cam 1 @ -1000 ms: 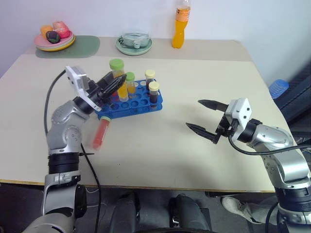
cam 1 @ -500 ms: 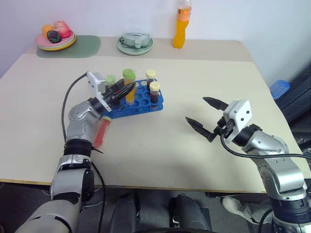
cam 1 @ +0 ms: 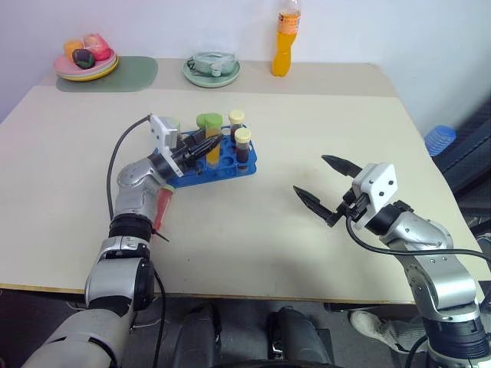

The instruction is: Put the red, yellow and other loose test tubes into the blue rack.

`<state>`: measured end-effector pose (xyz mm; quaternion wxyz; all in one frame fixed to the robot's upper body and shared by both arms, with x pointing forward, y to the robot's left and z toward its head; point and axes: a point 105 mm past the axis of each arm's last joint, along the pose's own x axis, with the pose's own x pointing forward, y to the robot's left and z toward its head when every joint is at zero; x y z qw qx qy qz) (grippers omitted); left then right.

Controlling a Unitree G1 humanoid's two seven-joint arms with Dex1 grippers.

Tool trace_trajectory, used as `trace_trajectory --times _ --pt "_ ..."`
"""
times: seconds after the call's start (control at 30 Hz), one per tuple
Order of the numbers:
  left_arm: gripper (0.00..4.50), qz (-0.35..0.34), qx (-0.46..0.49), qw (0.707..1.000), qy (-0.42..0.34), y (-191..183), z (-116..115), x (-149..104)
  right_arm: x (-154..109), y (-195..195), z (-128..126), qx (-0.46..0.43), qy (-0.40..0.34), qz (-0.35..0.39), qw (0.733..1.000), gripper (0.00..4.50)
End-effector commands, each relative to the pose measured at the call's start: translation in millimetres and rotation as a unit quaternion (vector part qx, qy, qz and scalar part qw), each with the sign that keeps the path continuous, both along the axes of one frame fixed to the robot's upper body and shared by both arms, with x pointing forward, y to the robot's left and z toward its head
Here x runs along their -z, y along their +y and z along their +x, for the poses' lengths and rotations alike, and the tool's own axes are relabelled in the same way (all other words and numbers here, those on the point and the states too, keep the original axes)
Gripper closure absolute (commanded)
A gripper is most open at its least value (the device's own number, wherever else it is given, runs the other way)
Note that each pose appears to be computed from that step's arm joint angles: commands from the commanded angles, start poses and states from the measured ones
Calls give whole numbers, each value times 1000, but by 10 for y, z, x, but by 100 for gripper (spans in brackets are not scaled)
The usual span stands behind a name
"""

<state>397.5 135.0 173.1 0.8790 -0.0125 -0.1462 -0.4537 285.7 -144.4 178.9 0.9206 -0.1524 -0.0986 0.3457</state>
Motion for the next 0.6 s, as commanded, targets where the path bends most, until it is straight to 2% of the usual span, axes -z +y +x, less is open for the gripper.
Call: trace_trajectory --times 0.03,0.37,0.6 --pt "364 2 34 999 -5 -29 -96 -11 -92 6 -41 -5 -25 2 1000 0" --pt "364 7 27 1000 11 -10 -126 84 -123 36 -2 -12 -26 2 1000 0" --pt "18 32 8 999 -20 -21 -202 55 -147 26 -5 -15 -25 2 1000 0"
